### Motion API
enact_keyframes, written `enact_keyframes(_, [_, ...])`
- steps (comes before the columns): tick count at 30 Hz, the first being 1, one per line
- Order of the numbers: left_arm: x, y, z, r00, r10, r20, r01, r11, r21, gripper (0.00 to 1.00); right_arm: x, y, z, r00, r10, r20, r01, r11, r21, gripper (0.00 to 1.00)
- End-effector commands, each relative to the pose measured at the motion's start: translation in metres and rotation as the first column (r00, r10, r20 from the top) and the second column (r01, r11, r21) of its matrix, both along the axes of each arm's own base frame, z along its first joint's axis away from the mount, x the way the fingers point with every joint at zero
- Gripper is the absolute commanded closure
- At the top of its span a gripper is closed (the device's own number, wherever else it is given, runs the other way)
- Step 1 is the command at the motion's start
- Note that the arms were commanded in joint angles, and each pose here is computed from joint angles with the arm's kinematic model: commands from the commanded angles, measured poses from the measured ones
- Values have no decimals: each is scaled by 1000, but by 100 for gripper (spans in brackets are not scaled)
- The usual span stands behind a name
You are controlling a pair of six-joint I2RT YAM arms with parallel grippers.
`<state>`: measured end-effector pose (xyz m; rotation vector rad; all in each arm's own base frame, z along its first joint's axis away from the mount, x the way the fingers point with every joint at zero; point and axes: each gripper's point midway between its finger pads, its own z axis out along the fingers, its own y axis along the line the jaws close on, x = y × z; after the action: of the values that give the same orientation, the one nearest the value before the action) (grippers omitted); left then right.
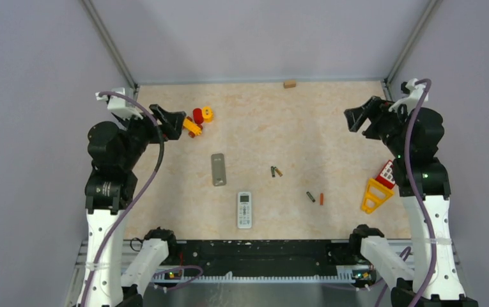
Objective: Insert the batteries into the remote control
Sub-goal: Pick up the remote control from the center of the board.
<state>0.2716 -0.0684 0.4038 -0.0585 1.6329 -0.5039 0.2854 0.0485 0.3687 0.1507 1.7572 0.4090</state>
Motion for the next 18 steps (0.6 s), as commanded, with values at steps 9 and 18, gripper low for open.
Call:
enact_keyframes(9, [14,-10,-38,994,-26,-107,10,990,-142,1,-4,1,-45,998,-9,-66,12,999,47,5])
enact_keyframes(18, [21,-41,-95,962,-203,-185,160,962,-222,1,2,5,-84,983,7,-181,6,997,71,5])
